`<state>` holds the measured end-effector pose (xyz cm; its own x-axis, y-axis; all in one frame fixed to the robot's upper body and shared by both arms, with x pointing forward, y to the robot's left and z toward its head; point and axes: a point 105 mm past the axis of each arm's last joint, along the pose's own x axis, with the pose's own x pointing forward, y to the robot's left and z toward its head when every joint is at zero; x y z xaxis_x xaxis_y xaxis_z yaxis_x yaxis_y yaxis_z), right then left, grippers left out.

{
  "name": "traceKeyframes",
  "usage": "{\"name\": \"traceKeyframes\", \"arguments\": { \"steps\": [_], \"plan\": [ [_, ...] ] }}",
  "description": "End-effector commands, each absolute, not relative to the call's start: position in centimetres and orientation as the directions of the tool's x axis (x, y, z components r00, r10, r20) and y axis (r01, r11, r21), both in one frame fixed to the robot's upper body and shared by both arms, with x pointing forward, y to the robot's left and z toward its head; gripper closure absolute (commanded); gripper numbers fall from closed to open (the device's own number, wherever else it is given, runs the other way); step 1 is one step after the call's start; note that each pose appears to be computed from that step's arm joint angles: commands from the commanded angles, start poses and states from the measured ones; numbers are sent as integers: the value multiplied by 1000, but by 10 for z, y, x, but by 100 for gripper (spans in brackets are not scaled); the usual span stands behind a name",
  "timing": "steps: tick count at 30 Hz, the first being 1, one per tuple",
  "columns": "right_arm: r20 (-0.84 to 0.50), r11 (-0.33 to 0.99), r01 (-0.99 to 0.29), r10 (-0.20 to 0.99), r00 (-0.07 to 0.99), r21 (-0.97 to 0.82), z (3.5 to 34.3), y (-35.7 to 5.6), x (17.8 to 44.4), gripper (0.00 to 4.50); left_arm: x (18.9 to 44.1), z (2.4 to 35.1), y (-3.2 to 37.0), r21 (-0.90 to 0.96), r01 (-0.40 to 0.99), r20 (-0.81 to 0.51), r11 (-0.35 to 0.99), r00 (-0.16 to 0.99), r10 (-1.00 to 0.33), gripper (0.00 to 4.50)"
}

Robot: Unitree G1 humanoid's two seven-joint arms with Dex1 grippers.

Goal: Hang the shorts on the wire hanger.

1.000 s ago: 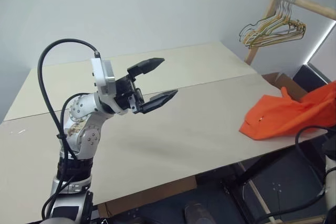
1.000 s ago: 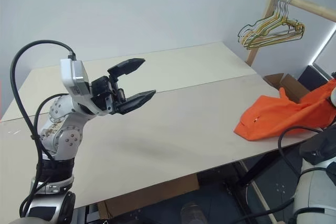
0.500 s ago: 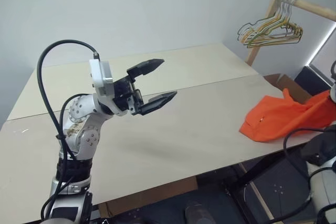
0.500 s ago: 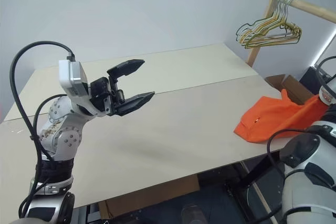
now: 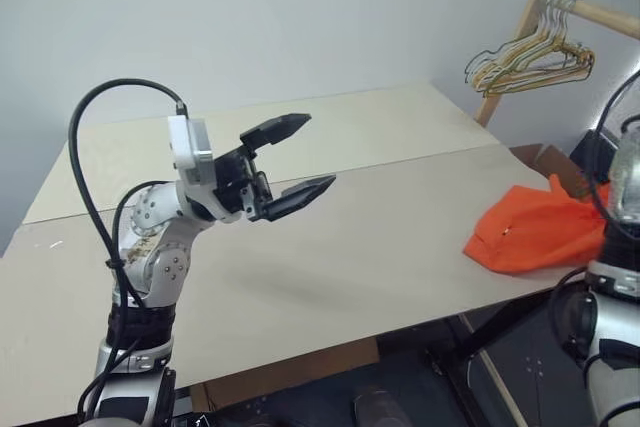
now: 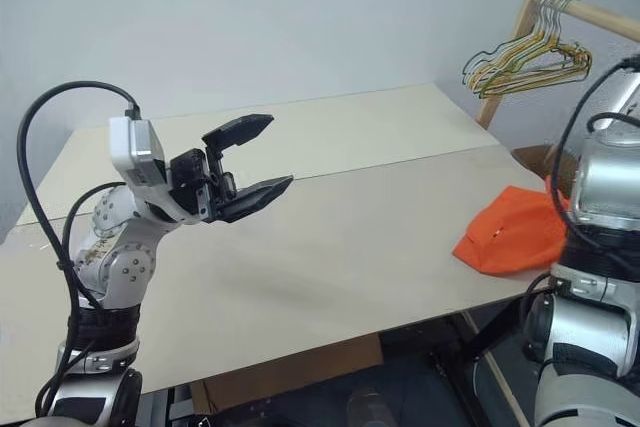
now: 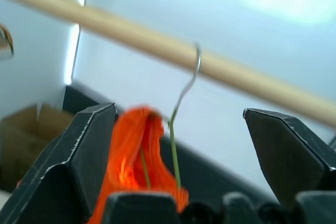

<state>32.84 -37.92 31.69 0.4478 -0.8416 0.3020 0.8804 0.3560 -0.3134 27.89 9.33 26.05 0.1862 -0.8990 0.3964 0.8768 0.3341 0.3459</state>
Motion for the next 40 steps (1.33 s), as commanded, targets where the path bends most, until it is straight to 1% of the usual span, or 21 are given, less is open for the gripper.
{"name": "traceKeyframes", "arguments": {
  "steps": [1, 2, 4, 6, 8, 10, 12, 14, 16, 18, 20, 22, 26, 27, 29, 31, 40],
  "plan": [
    [430, 459, 826, -706, 562, -326, 332, -344, 341, 3, 274, 273, 98, 392, 851, 419, 350, 173, -891, 0],
    [421, 516, 791, -670, 611, -328, 328, -337, 346, 3, 275, 272, 100, 391, 848, 418, 359, 184, -890, 0],
    [440, 549, 761, -622, 648, -345, 325, -323, 353, 3, 276, 269, 106, 386, 841, 404, 379, 215, -889, 0],
    [417, 623, 679, -538, 733, -388, 317, -306, 365, 3, 280, 264, 112, 378, 828, 372, 415, 275, -887, 0],
    [382, 698, 563, -421, 823, -443, 307, -284, 377, 3, 285, 258, 120, 359, 814, 321, 457, 352, -879, 0],
    [368, 730, 493, -344, 864, -474, 300, -271, 382, 3, 287, 254, 126, 337, 811, 279, 479, 400, -873, 0],
    [292, 781, 335, -204, 934, -527, 285, -251, 390, 3, 285, 248, 133, 323, 795, 247, 513, 452, -857, 0],
    [214, 791, 174, -56, 975, -586, 270, -230, 395, 3, 282, 244, 140, 298, 791, 227, 534, 485, -845, 0],
    [133, 797, 11, 87, 987, -604, 255, -211, 395, 3, 277, 237, 144, 296, 783, 209, 547, 506, -837, 0],
    [79, 789, -93, 176, 981, -607, 246, -200, 392, 3, 275, 232, 146, 292, 777, 194, 558, 523, -830, 0],
    [-11, 734, -225, 284, 959, -641, 227, -187, 388, 3, 274, 221, 152, 272, 766, 163, 582, 559, -813, 0],
    [-84, 678, -312, 348, 934, -666, 211, -179, 383, 3, 273, 213, 155, 261, 754, 140, 603, 588, -797, 0],
    [-231, 554, -468, 444, 866, -688, 180, -168, 372, 3, 268, 197, 160, 212, 750, 111, 627, 619, -778, 0],
    [-258, 524, -489, 453, 853, -697, 174, -167, 370, 3, 267, 194, 161, 201, 749, 100, 632, 626, -774, 0],
    [-294, 475, -500, 444, 847, -724, 166, -166, 369, 3, 266, 187, 163, 193, 738, 87, 647, 643, -761, 0],
    [-313, 467, -523, 455, 833, -713, 163, -163, 368, 3, 265, 183, 164, 196, 729, 82, 656, 654, -752, 0],
    [-327, 450, -528, 450, 831, -720, 161, -165, 370, 3, 270, 176, 164, 204, 717, 56, 666, 671, -739, 0]
  ]
}}
